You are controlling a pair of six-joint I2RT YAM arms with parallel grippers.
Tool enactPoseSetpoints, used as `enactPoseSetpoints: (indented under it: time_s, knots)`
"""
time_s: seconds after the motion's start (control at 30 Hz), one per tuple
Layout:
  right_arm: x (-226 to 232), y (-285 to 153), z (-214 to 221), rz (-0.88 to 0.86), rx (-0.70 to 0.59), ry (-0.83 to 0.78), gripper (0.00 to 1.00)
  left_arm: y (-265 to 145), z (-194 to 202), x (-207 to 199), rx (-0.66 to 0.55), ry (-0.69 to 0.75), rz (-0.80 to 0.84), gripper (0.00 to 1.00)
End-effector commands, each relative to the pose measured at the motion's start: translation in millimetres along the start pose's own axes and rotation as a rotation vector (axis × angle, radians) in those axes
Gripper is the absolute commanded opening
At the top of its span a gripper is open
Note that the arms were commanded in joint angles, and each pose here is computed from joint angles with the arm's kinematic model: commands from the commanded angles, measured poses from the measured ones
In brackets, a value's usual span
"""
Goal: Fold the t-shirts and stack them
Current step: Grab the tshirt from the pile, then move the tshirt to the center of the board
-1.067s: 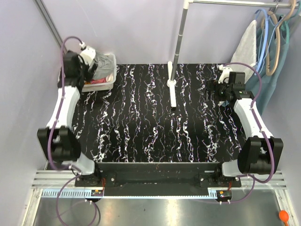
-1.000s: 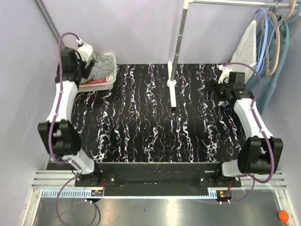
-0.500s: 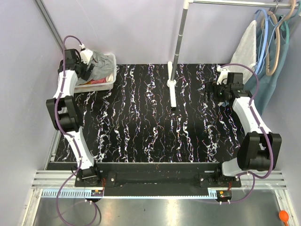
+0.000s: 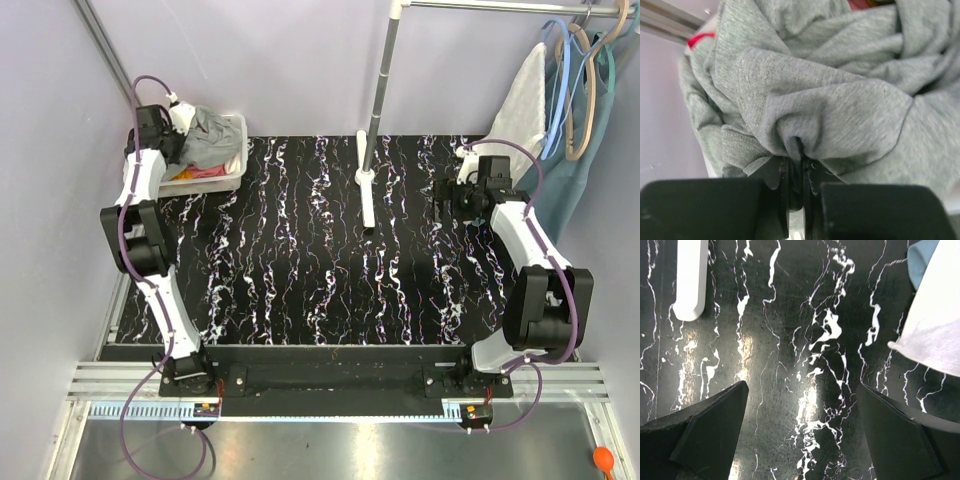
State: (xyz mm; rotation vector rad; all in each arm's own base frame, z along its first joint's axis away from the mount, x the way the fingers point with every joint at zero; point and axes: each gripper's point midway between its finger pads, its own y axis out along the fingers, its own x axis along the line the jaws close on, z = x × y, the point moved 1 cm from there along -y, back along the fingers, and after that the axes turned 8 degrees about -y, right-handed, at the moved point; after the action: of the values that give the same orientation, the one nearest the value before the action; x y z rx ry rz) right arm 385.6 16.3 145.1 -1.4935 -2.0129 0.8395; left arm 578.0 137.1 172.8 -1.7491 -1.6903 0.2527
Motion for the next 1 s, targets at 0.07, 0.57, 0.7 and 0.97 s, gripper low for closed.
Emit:
enactPoseSetpoints:
  time_s: [0.07,0.57,0.7,0.97]
  knots:
    - [5,4,0,-0.040,0.012,-0.006,1.00,-122,-98,-13,-0.285,-0.005,0.032,0.00]
    - [13,5,3,-0.084,0.024,0.006,1.00,-451,-214,-112,-0.869,0.114,0.247,0.00]
    - [13,5,3,-0.086,0.026,0.004,1.00,-494,-205,-119,-0.934,0.101,0.287,0.00]
    - [12,12,11,-0.089,0.065,0.009,1.00,-501,-194,-131,-0.928,0.064,0.362,0.09]
